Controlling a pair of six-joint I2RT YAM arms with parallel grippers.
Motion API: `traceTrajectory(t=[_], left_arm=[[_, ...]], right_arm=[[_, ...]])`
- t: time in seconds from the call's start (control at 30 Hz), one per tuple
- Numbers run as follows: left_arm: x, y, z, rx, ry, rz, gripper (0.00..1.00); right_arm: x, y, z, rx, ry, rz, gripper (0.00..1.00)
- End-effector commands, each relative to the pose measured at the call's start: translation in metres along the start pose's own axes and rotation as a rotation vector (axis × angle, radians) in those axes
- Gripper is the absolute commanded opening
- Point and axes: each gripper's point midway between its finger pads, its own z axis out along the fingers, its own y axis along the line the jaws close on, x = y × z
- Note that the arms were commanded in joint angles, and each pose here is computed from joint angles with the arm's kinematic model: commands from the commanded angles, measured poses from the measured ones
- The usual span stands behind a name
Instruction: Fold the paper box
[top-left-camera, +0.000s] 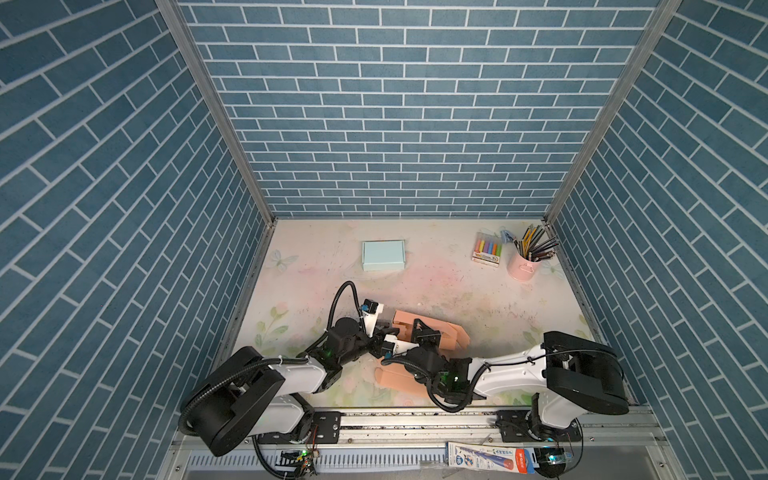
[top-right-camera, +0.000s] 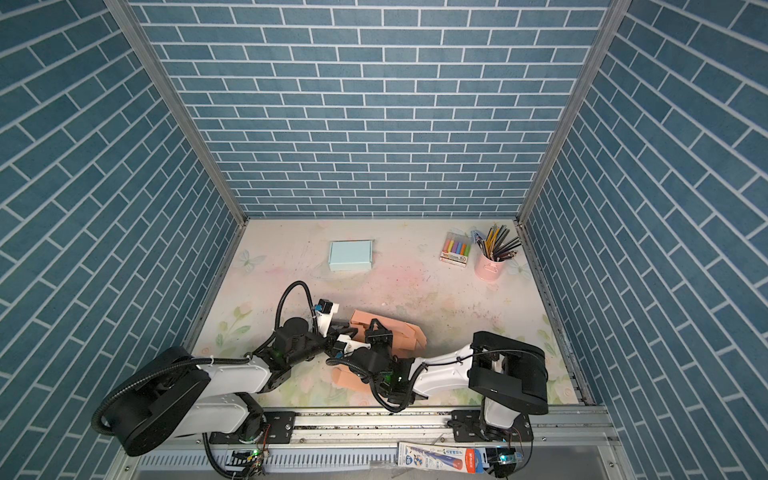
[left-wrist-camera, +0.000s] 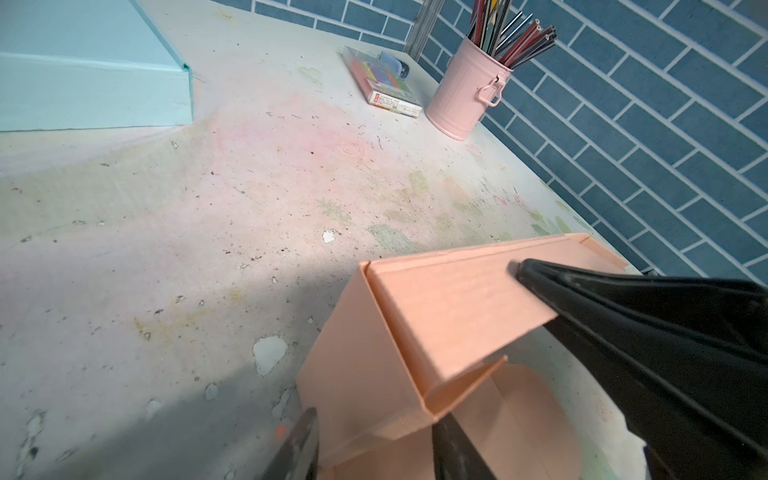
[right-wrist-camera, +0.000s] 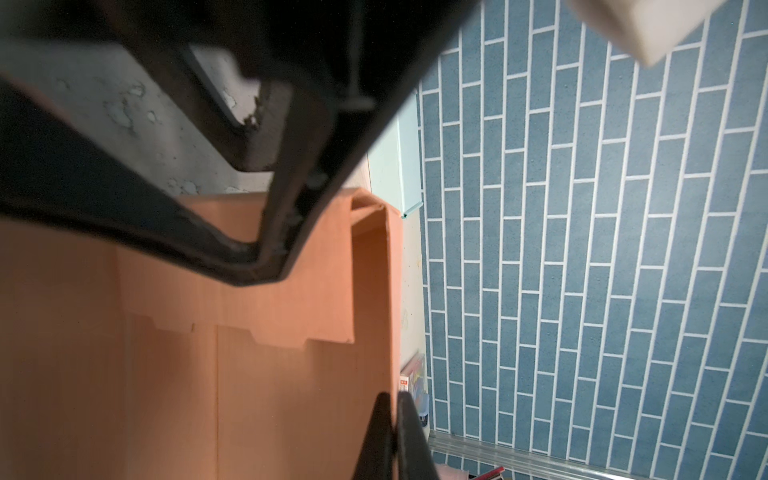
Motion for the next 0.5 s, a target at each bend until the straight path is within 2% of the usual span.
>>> traceTrajectory(t=[0.0,0.47], left_arm=[[-0.0138,-0.0042,0.0015,0.001,-0.070,0.065,0.45],[-0.0071,-0.0081,0.0082,-0.006,-0.075,0.128,0.37]], right_arm=[[-0.0038,0.0009,-0.0061,-0.002,-0.025,0.010,0.00],[-0.0059,-0.0014,-0.0081,-0.004,-0.032,0.020,0.00]])
